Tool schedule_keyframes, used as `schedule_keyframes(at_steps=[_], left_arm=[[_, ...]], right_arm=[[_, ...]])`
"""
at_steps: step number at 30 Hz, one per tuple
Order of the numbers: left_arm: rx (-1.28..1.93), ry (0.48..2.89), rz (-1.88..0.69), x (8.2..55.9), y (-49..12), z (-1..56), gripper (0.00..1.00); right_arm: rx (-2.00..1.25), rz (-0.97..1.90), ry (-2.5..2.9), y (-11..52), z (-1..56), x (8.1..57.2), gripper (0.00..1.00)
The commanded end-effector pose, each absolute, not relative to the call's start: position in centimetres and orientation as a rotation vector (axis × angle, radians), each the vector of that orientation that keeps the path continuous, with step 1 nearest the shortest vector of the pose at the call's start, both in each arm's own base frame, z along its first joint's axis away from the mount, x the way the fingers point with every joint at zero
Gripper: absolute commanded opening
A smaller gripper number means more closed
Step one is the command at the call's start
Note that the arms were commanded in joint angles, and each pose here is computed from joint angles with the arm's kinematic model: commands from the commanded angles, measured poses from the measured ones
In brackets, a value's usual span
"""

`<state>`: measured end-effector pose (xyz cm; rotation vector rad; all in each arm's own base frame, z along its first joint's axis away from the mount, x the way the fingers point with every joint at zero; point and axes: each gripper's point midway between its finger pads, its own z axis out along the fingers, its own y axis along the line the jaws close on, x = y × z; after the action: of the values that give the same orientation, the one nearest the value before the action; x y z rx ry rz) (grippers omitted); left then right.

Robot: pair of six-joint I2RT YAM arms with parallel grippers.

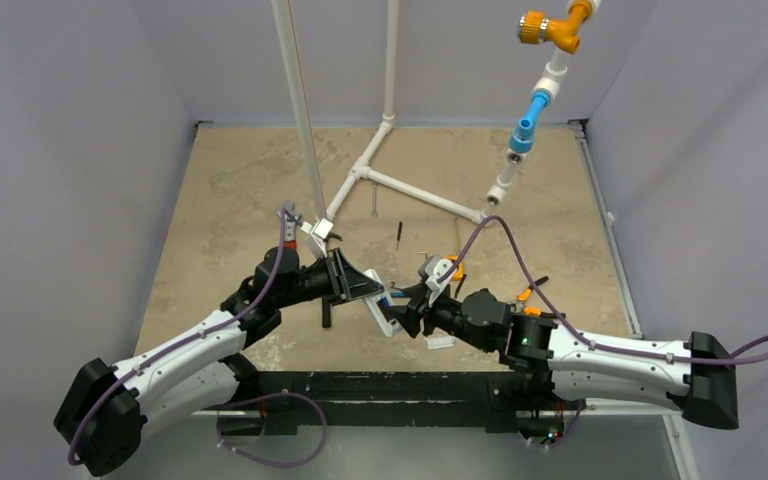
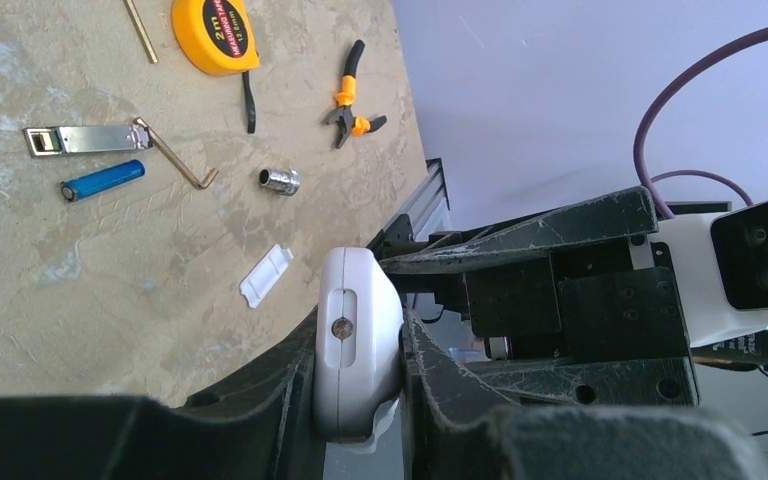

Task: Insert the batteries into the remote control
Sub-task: Load the battery into the remote control.

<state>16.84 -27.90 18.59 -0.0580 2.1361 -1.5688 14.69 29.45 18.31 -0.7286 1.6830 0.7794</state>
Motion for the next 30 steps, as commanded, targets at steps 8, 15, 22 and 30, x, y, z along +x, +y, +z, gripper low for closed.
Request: schedule_keyframes(at_steps=[8,15,22,30], left_arm=[[-0.002,2.052,-1.644,16.7,-28.6,20.9,0.0],[-0.006,2.079,-1.63,16.7,-28.6,20.3,0.0],[0.012,2.109,-1.62,16.5,-28.6,19.7,0.0],[0.141,2.164,-1.615,15.4,-29.0,19.1,0.0]], right_arm=[[-0.726,0.787,1.664,28.6,19.2,14.5,0.48],[-0.739,0.822,1.628,28.9,20.5,14.1,0.49],[-0.778,0.803,1.558,28.1,22.2,13.9,0.49],[-1.02,0.767,1.36,27.7,23.2,12.0,0.54]])
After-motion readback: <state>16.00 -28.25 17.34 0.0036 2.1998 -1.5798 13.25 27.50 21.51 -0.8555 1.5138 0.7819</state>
